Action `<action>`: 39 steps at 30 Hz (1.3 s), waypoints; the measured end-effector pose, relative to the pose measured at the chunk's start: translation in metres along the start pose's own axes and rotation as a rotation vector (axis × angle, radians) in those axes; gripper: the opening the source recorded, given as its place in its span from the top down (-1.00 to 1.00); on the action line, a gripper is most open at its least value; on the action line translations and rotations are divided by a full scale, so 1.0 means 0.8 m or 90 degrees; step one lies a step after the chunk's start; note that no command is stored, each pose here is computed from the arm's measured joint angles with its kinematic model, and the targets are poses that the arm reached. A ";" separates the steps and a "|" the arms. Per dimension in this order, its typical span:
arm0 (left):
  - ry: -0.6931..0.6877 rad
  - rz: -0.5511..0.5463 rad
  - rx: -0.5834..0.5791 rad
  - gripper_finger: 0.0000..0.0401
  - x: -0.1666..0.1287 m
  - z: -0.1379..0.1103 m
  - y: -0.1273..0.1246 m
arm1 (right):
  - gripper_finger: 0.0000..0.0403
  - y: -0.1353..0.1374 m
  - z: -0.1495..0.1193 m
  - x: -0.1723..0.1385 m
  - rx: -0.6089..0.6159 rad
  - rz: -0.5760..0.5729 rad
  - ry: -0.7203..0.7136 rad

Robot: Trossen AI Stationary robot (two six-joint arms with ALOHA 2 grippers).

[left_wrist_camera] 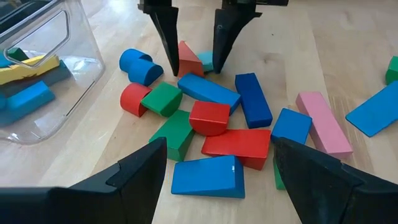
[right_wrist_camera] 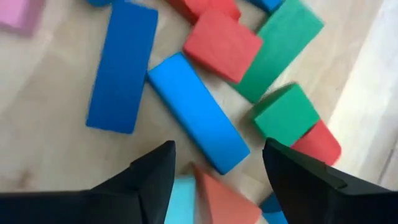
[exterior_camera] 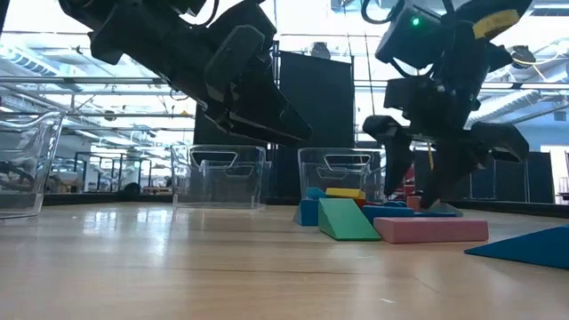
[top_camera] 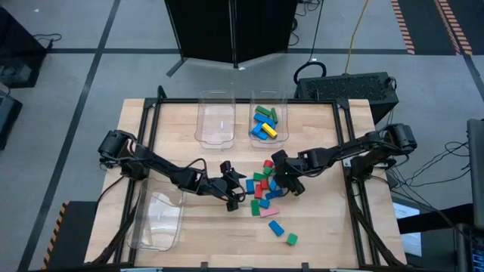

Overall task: Sort blocks by size
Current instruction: Put the blue rectangular block into the top right transparent bin

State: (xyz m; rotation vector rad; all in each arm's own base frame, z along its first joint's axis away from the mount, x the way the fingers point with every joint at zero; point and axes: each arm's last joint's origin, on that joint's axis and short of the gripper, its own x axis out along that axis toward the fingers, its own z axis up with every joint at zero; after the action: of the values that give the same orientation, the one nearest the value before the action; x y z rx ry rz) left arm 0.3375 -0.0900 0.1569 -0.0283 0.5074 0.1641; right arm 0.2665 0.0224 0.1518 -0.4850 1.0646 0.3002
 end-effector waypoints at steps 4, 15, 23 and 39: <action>0.000 0.003 -0.002 -0.48 0.001 0.000 0.002 | -0.15 -0.004 -0.003 0.002 0.008 0.021 -0.006; -0.003 0.010 -0.007 -0.48 0.003 0.002 0.008 | -0.11 -0.008 0.001 0.027 -0.009 0.040 0.000; 0.000 0.011 -0.006 -0.48 0.003 0.002 0.008 | -0.09 -0.017 0.017 0.040 0.009 0.067 0.052; 0.006 0.011 0.012 -0.48 0.003 0.000 0.007 | 0.80 -0.021 0.024 0.032 0.024 0.054 0.046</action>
State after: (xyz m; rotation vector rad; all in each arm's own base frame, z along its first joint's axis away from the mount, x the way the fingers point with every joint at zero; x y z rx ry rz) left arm 0.3385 -0.0838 0.1560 -0.0057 0.5190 0.1763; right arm 0.3006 0.0183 0.1410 -0.4198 1.1606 0.3397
